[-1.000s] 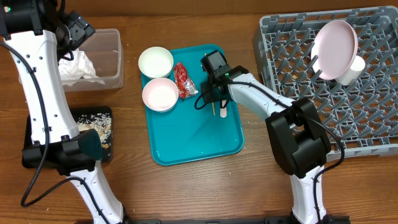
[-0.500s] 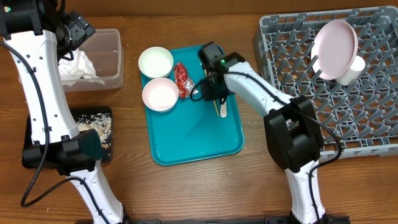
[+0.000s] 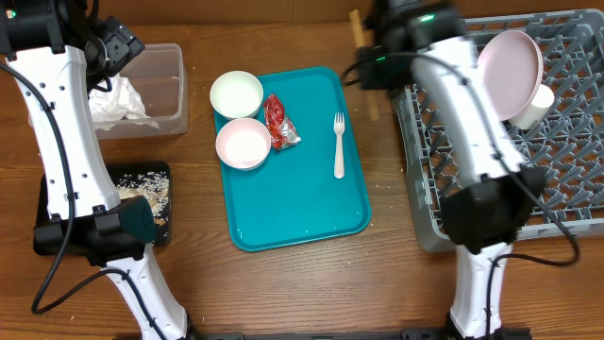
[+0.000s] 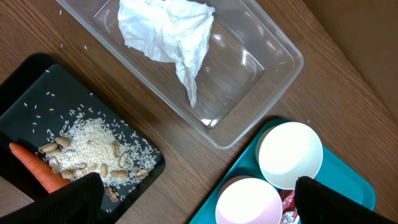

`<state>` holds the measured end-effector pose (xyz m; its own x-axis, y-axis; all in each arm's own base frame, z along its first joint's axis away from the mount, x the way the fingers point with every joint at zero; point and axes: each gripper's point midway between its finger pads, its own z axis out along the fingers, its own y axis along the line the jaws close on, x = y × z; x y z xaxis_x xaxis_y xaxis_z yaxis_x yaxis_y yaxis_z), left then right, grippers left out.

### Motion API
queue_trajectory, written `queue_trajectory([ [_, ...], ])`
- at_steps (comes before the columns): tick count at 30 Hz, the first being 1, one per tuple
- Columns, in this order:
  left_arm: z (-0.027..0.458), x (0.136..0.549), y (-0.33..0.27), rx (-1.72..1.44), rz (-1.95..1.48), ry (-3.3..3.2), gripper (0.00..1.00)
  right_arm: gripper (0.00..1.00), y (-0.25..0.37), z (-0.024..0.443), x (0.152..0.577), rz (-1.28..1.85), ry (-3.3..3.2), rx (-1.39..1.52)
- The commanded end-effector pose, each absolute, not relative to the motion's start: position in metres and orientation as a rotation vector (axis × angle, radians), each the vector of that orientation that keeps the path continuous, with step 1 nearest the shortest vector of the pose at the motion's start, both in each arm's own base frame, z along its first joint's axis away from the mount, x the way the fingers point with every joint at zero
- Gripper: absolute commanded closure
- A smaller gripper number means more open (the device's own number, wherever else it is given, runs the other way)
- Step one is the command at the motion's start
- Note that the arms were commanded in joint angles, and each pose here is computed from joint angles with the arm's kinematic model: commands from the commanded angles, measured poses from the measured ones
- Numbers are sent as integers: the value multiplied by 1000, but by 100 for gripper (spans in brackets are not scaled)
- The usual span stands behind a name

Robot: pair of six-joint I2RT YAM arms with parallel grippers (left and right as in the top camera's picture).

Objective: Sort waste into correct bins and load items into the dishwasher rack
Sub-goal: 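Carry the chopstick right and drop it into the rack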

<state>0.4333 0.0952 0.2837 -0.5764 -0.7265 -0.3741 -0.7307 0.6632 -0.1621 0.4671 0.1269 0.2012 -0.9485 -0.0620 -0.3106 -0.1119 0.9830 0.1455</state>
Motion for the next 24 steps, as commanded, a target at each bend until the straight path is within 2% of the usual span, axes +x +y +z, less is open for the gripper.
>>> queue_trajectory([
  [1, 279, 435, 94, -1118, 19, 2496, 0, 96, 86, 221, 465, 198, 2790, -196],
  [6, 279, 435, 94, -1118, 19, 2496, 0, 96, 47, 206, 463, 241, 2830, -210],
  [13, 279, 435, 94, -1118, 18, 2496, 0, 96, 27, 178, 456, 319, 2894, -171],
  [14, 279, 435, 94, -1118, 19, 2496, 0, 94, 27, 173, 455, 321, 2904, -169],
  [17, 279, 435, 94, -1118, 19, 2496, 0, 73, 27, 158, 454, 325, 2926, -166],
  [19, 279, 435, 94, -1118, 19, 2496, 0, 64, 27, 151, 454, 328, 2933, -151],
  [24, 279, 435, 94, -1118, 19, 2496, 0, 56, 27, 151, 454, 333, 2938, -98],
])
